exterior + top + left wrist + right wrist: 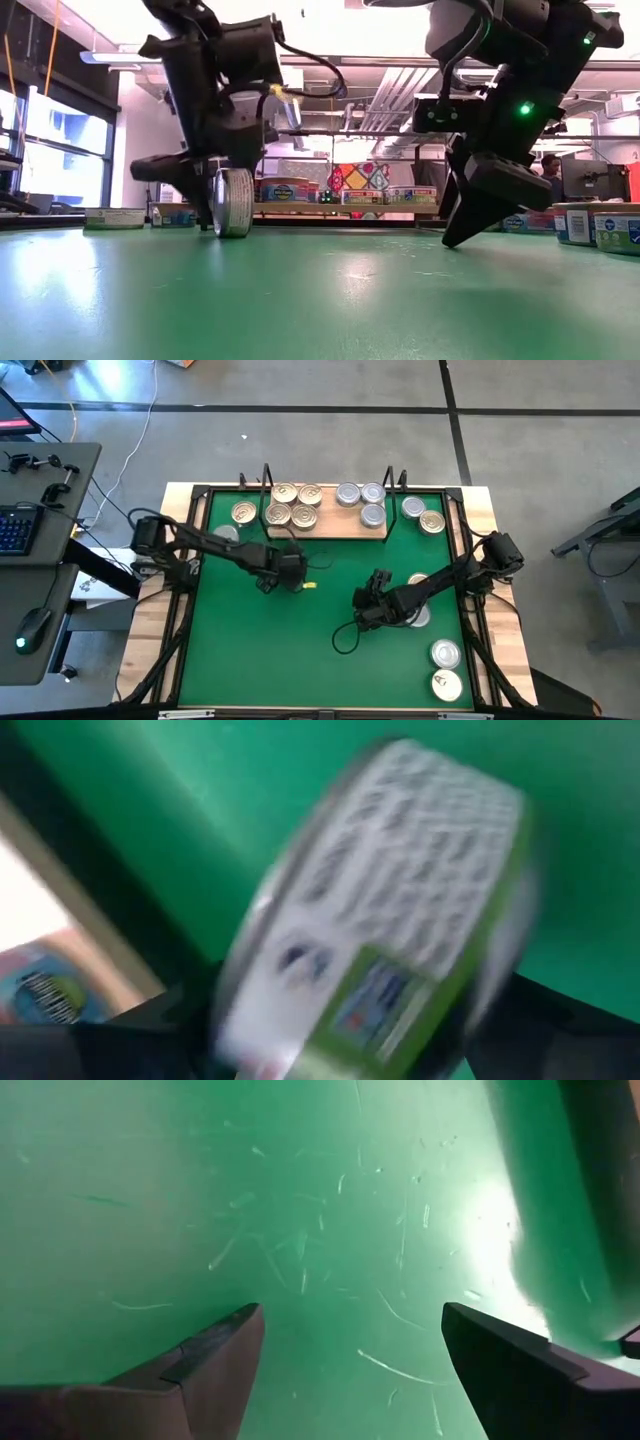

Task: Stack canned seafood by type on shelf
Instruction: Put the green white tuna can on the shelf

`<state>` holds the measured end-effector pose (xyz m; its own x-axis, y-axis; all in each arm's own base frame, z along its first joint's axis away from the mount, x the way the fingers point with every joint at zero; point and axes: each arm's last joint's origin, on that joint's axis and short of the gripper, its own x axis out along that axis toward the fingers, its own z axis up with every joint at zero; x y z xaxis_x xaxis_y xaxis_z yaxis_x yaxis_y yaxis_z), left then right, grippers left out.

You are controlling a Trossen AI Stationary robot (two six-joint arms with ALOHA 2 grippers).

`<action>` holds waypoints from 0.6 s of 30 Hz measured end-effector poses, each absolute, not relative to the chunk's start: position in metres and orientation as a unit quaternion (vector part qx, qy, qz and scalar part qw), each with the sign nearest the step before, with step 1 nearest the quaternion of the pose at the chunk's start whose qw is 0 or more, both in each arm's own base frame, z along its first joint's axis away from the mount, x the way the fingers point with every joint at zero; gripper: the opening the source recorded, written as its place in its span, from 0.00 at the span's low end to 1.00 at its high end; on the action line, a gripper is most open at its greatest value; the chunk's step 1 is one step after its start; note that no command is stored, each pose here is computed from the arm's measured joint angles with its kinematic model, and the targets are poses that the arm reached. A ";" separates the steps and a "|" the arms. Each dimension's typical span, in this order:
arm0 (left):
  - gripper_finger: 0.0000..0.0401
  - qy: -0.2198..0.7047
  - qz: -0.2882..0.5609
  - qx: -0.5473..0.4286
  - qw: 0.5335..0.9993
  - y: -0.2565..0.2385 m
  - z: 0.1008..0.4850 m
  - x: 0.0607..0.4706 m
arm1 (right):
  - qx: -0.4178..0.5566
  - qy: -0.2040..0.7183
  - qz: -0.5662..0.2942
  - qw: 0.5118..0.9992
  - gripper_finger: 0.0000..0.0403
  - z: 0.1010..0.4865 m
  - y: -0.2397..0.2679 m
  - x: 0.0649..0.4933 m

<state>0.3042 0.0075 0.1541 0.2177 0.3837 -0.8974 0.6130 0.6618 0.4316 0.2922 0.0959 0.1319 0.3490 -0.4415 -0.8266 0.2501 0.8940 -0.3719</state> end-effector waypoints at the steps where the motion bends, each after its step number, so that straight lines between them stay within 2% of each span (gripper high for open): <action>1: 0.70 0.620 -0.088 0.400 0.669 0.005 0.152 0.304 | -0.089 0.531 -0.210 0.816 0.76 0.132 0.096 0.292; 6: 0.58 0.616 -0.086 0.389 0.680 -0.009 0.154 0.303 | -0.084 0.537 -0.199 0.816 0.76 0.136 0.105 0.285; 13: 0.29 0.586 -0.043 0.360 0.725 -0.025 0.178 0.313 | -0.054 0.524 -0.219 0.822 0.76 0.167 0.128 0.250; 18: 0.29 0.500 0.021 0.376 0.780 -0.031 0.215 0.341 | -0.057 0.466 -0.246 0.848 0.76 0.186 0.141 0.229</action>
